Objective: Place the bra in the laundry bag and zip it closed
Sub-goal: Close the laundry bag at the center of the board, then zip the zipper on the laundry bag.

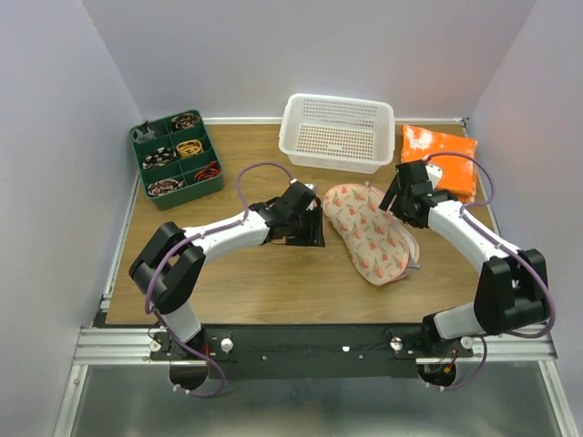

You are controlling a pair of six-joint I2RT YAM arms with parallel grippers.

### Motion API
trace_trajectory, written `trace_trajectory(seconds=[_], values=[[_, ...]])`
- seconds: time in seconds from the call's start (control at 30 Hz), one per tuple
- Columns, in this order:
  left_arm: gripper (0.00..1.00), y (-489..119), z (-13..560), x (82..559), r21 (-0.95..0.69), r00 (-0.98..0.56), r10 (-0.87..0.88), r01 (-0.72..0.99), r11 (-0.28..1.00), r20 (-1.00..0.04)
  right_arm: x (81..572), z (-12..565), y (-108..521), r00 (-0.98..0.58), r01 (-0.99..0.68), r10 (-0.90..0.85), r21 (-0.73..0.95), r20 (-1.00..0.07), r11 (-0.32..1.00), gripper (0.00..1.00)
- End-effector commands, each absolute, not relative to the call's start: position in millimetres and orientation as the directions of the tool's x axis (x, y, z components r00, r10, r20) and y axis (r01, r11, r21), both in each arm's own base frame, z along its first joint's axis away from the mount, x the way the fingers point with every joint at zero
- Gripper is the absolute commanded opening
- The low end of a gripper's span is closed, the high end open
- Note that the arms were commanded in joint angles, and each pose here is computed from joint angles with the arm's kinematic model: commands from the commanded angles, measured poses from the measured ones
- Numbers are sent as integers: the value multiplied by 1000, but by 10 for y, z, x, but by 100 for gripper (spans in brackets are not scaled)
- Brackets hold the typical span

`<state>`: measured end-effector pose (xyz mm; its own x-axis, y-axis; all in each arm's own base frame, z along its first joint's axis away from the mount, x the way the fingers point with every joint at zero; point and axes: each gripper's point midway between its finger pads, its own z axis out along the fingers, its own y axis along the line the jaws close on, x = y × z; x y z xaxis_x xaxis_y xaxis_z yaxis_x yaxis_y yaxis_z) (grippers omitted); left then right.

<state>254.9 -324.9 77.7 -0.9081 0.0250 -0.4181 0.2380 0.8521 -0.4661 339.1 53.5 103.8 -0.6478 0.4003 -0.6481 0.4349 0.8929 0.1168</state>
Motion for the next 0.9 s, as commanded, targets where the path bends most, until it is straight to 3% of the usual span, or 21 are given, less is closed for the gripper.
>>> trace_trajectory(seconds=[0.0,0.23,0.4,0.53,0.7,0.87], values=[[62,-3249,883,2610,-448,-891,33,260,855,-454,3472,903,836,-751,297,396,266,-529,917,85],[63,-3169,924,2615,-440,-883,23,255,861,-468,3522,882,754,-777,113,275,304,-567,946,94],[63,-3141,932,2640,-436,-882,24,256,863,-470,3590,790,340,-734,199,335,285,-591,938,97],[63,-3123,922,2661,-426,-878,34,266,865,-477,3615,649,406,-761,173,390,417,-518,892,98],[63,-3088,926,2669,-419,-876,34,265,869,-481,3632,777,627,-761,0,386,595,-521,803,98],[63,-3067,912,2682,-417,-876,34,263,870,-482,3559,642,728,-807,-23,363,640,-465,768,98]])
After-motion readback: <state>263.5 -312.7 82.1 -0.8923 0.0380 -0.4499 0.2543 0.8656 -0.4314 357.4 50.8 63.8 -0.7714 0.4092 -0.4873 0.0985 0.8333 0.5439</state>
